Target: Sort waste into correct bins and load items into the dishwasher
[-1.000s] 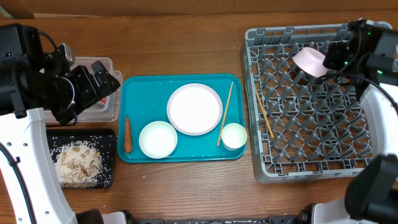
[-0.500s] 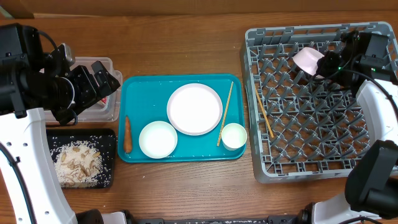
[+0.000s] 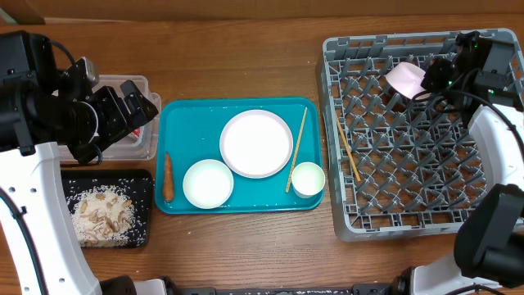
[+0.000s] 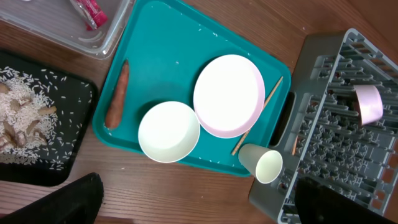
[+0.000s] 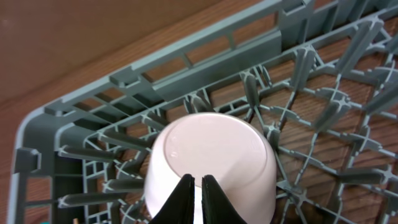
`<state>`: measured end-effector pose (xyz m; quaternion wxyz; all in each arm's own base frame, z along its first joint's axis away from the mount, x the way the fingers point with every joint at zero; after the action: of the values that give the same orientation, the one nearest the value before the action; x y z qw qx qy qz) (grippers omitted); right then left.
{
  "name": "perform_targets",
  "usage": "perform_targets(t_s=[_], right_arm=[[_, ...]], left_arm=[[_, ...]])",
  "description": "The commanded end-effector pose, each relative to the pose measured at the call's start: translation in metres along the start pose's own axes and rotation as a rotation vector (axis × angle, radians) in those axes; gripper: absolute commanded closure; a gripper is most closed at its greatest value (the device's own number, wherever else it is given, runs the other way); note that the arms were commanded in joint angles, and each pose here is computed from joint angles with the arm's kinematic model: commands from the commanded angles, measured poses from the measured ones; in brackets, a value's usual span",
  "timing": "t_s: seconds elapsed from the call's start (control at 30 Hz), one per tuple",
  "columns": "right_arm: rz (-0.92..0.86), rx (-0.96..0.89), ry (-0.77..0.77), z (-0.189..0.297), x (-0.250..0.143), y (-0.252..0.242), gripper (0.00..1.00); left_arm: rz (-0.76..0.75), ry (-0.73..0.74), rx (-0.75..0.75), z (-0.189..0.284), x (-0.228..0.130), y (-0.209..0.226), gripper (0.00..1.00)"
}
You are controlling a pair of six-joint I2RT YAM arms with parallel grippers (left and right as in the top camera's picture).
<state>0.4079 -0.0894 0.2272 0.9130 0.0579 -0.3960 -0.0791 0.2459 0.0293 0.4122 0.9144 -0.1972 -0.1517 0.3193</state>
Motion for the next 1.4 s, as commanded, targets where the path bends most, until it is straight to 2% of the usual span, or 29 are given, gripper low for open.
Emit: perform_targets(t_s=[0.0,0.2,0.47,0.63,0.73,0.9,1.0,1.2,1.27,1.37], right_arm=[[-0.005,-0.022,0.054,-0.022,-0.012,-0.006,0.91],[-0.013,0.061,0.08,-0.024,-0.016,0.0,0.91],[-0.036,0.072,0.15,-0.015,-0.025,0.003,0.92],[-0.006,0.088,0.039,0.024,0.0,0.014,0.92],[0.021,0.1,-0.067,0.071,0.018,0.03,0.93],[-0.021,0.167,-0.092,0.118,0.017,0.061,0.94],[0.009,0.256,-0.008,0.137,0.0,0.089,0.93],[0.121,0.415,0.292,0.153,-0.054,0.153,0.78],[0.157,0.45,0.337,0.156,-0.064,0.168,0.86],[0.202,0.56,0.404,0.164,-0.077,0.191,0.86]], left_arm=[[0.004,-0.005,-0.005,0.002,0.0,0.0,0.0],[0.004,-0.005,-0.004,0.002,0.0,0.0,0.0],[0.004,-0.005,-0.005,0.002,0.0,0.0,0.0],[0.004,-0.005,-0.005,0.002,0.0,0.0,0.0],[0.004,-0.005,-0.004,0.002,0.0,0.0,0.0],[0.004,-0.005,-0.004,0.002,0.0,0.0,0.0],[0.004,-0.005,-0.004,0.002,0.0,0.0,0.0],[0.004,-0.005,-0.004,0.002,0.0,0.0,0.0],[0.004,-0.005,-0.005,0.002,0.0,0.0,0.0],[0.004,-0.005,-0.004,0.002,0.0,0.0,0.0]])
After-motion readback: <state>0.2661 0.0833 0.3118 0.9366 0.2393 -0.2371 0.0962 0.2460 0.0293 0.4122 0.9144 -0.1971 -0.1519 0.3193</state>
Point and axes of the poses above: each gripper's point midway between its finger pads, its own z axis back along the fingers, its own y axis along the line the jaws close on, x = y × z, the point moved 10 cm from there along z, back along the fingers, and after that the axes turned 11 degrees about z, right-handed, at the moved point
